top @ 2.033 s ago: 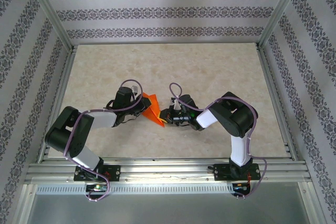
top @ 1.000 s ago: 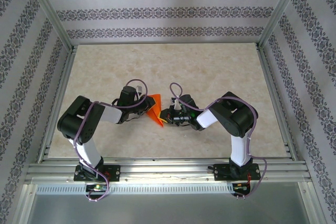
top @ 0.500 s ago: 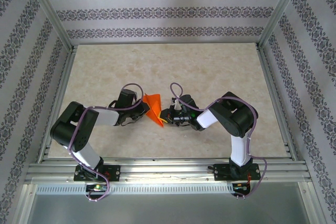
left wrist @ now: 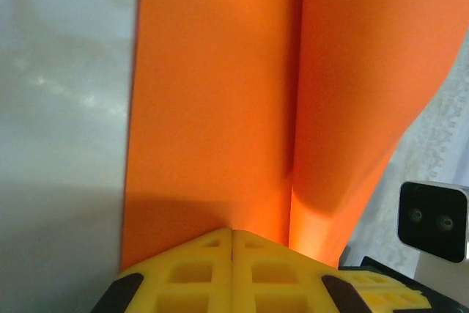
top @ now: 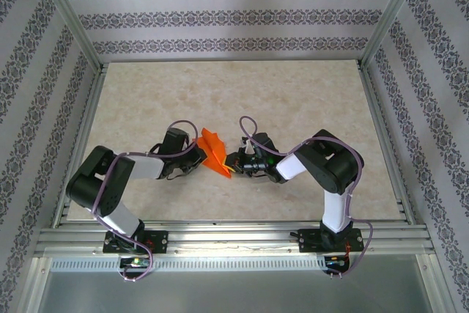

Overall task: Fold a paper plane with a square sheet of paper (pick it up from the middle)
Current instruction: Fourth fold the wing at the center of the table.

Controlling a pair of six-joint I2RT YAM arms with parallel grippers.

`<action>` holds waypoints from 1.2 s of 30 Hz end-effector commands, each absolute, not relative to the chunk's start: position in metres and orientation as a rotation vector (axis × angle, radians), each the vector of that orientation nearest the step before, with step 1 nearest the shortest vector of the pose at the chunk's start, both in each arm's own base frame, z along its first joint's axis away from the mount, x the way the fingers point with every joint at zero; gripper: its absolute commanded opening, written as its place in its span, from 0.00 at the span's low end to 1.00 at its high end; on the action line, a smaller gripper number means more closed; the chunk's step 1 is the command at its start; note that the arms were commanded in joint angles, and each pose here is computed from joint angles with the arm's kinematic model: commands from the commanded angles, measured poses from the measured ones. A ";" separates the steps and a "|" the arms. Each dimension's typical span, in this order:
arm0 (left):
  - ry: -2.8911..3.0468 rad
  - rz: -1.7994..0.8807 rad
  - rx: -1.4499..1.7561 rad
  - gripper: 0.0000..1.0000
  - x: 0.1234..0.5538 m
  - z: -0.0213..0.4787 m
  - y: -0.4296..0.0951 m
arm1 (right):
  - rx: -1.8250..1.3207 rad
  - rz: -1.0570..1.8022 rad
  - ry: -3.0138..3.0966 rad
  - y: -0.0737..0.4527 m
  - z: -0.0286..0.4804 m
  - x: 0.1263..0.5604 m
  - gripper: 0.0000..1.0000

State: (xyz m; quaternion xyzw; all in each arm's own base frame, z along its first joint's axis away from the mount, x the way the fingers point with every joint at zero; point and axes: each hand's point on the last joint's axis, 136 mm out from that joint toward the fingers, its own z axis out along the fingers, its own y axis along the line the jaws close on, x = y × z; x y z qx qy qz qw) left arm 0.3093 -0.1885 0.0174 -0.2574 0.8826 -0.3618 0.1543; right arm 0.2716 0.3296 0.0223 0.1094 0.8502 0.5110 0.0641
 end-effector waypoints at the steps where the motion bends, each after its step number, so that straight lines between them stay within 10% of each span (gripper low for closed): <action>1: 2.582 -0.953 -0.808 0.05 0.291 0.001 -0.178 | 0.351 1.491 2.613 0.325 0.012 0.266 0.00; 36: 2.336 -1.221 -0.477 0.10 0.336 0.093 -0.220 | 0.139 1.442 2.727 0.340 0.002 0.250 0.00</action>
